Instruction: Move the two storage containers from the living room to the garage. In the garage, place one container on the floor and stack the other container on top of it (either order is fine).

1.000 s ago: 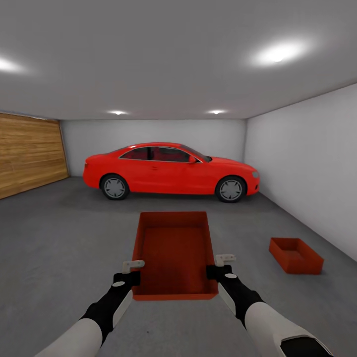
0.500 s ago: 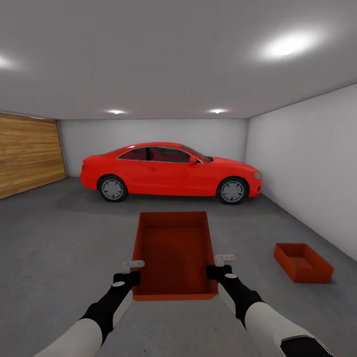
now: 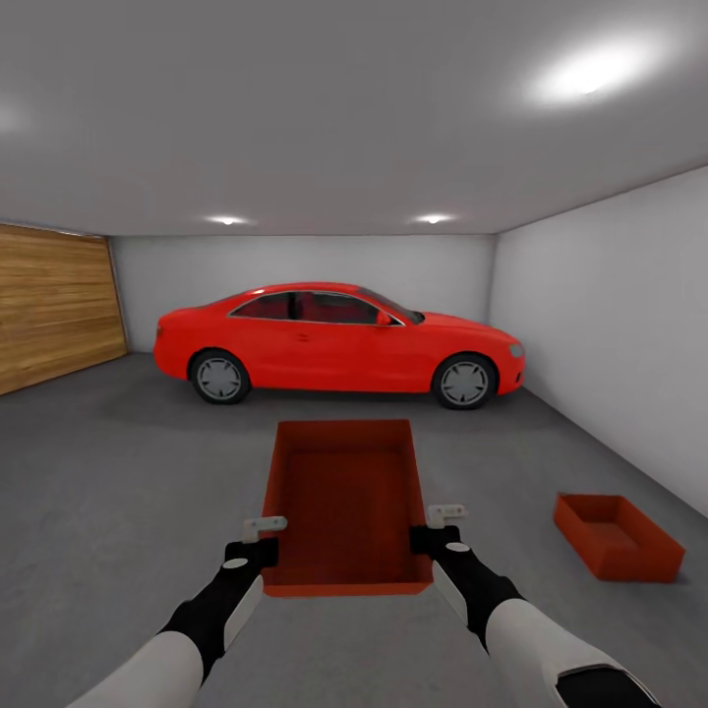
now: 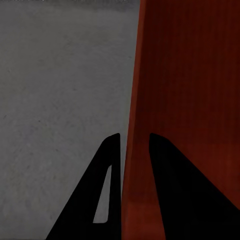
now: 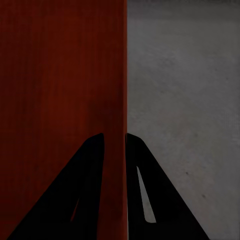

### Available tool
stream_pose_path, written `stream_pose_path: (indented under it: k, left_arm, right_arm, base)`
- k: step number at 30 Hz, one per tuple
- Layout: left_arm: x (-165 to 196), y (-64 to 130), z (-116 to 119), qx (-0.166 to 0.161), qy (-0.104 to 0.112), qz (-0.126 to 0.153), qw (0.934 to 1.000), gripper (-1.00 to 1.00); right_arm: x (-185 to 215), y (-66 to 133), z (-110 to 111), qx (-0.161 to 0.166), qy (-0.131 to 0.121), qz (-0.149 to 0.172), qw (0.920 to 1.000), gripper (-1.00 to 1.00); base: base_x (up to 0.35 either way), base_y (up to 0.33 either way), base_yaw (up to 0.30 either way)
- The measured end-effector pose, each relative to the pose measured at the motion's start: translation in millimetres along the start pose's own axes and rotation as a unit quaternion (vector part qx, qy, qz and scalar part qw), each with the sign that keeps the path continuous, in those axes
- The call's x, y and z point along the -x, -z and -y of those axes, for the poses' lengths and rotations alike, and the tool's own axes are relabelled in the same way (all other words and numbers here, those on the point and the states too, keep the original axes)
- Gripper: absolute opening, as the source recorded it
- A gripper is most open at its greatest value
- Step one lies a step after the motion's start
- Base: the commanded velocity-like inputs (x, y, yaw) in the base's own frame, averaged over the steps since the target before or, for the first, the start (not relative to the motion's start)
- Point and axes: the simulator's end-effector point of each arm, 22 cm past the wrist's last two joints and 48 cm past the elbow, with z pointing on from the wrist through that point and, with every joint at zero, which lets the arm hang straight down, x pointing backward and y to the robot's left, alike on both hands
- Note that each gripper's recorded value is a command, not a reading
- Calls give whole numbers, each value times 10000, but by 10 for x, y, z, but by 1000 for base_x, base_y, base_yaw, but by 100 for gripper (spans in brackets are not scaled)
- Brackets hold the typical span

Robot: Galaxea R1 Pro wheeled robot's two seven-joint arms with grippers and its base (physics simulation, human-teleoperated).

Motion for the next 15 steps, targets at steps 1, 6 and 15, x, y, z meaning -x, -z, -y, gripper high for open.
stream_pose_path:
  k: [1, 6, 15]
  left_arm:
    - [-1, 0, -1, 0, 2, 0, 10000, -100]
    - [-1, 2, 4, 3, -1, 2, 10000, -100]
    - [-2, 1, 0, 1, -1, 1, 10000, -100]
  right_arm:
    - [0, 0, -1, 0, 1, 0, 10000, -100]
    - [-1, 0, 4, 1, -1, 1, 10000, -100]
    - [-3, 0, 1, 1, -2, 0, 10000, -100]
  base:
    - [323, 0, 0]
    - [323, 0, 0]
    - [323, 0, 0]
